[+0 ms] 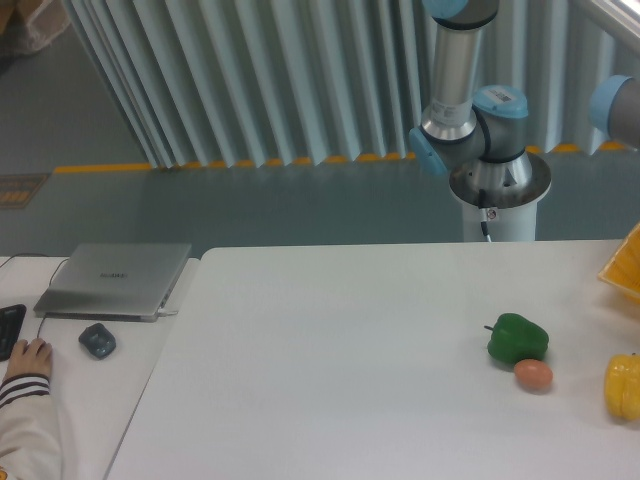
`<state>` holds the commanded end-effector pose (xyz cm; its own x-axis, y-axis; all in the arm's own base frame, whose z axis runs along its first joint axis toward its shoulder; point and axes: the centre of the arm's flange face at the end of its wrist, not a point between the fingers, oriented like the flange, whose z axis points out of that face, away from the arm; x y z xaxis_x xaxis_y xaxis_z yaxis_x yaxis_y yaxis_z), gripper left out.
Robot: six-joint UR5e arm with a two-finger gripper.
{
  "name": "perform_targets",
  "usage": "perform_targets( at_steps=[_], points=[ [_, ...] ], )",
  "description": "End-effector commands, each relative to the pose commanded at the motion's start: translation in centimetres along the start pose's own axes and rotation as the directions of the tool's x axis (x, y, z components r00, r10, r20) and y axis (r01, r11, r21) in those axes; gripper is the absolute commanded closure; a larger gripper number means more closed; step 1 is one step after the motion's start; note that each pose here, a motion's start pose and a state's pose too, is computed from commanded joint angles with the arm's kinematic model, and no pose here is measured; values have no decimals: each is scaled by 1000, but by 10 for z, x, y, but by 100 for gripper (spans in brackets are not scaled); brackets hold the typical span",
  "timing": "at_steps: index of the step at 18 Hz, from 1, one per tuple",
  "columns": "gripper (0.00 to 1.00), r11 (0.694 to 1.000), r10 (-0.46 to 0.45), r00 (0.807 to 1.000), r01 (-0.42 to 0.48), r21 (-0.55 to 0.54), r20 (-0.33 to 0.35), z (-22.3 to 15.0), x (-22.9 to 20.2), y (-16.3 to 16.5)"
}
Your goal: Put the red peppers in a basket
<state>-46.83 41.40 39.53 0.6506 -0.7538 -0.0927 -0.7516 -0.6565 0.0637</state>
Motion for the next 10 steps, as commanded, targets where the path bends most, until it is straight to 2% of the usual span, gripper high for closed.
perform_targets(
  at_steps=[10],
  points=[
    [0,1000,8,1000,-8,1,-4,3,-2,-4]
  ],
)
